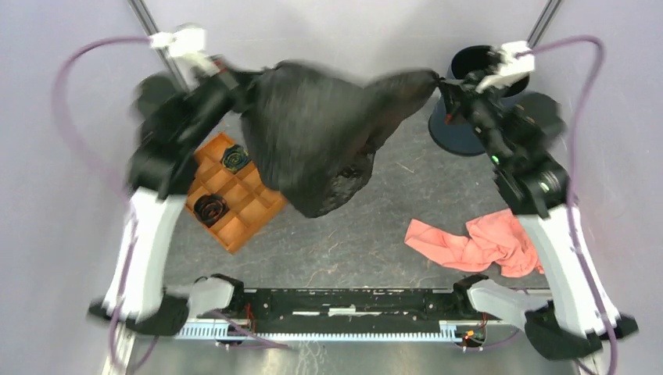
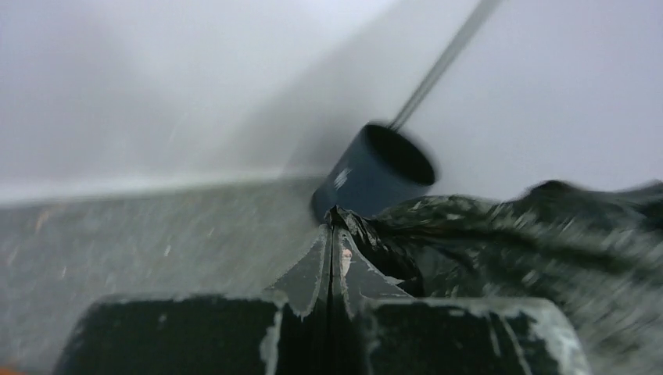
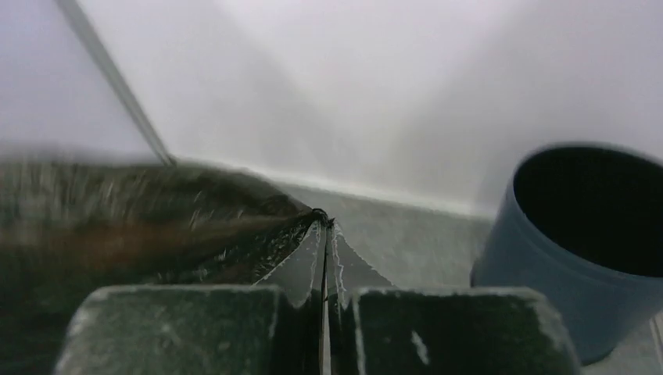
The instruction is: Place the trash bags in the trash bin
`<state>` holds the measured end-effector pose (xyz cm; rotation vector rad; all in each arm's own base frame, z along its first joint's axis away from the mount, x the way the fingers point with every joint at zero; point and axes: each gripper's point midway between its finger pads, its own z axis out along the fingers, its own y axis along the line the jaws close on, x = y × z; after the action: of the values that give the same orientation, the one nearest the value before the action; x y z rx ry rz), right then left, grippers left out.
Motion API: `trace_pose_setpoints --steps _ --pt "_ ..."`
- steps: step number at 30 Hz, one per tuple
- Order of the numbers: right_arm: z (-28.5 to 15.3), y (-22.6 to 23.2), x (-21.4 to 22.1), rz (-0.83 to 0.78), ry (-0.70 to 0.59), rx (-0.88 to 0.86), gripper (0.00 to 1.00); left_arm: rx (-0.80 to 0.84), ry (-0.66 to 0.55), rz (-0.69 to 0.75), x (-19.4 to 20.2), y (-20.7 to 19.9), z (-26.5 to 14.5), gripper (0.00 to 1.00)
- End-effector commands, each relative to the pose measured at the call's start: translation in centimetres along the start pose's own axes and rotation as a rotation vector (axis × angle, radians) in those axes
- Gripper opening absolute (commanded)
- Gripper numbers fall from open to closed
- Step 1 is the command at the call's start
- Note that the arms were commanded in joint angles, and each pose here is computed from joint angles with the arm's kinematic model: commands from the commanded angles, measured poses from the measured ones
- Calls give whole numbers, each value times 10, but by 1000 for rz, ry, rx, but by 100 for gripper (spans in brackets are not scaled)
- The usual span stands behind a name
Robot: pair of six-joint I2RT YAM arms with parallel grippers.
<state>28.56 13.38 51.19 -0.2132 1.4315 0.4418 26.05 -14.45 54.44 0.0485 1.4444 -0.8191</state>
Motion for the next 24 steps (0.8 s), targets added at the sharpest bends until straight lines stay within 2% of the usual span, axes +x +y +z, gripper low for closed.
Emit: trace_pose_setpoints --steps 1,4,6,8,10,15,20,24 --pt "36 -63 200 -62 545 217 0 -470 730 -125 230 155 50 2" --pt "-2 -56 294 -54 704 122 0 -549 758 -91 266 182 18 2" --pt "-32 -41 333 -30 790 16 0 -566 785 -69 276 186 -4 2" --pt "-57 -22 343 -9 803 -86 1 -527 799 -68 277 176 -21 2" --pt "-68 -11 327 10 762 -130 0 -449 740 -57 256 154 -32 2" --pt "-62 4 246 1 589 -177 1 -293 537 -23 185 103 -39 2" --pt "-60 0 217 -30 538 -145 0 -248 359 -10 133 78 -45 2" --pt "-61 10 215 0 520 -191 0 -214 304 -24 129 71 -49 2"
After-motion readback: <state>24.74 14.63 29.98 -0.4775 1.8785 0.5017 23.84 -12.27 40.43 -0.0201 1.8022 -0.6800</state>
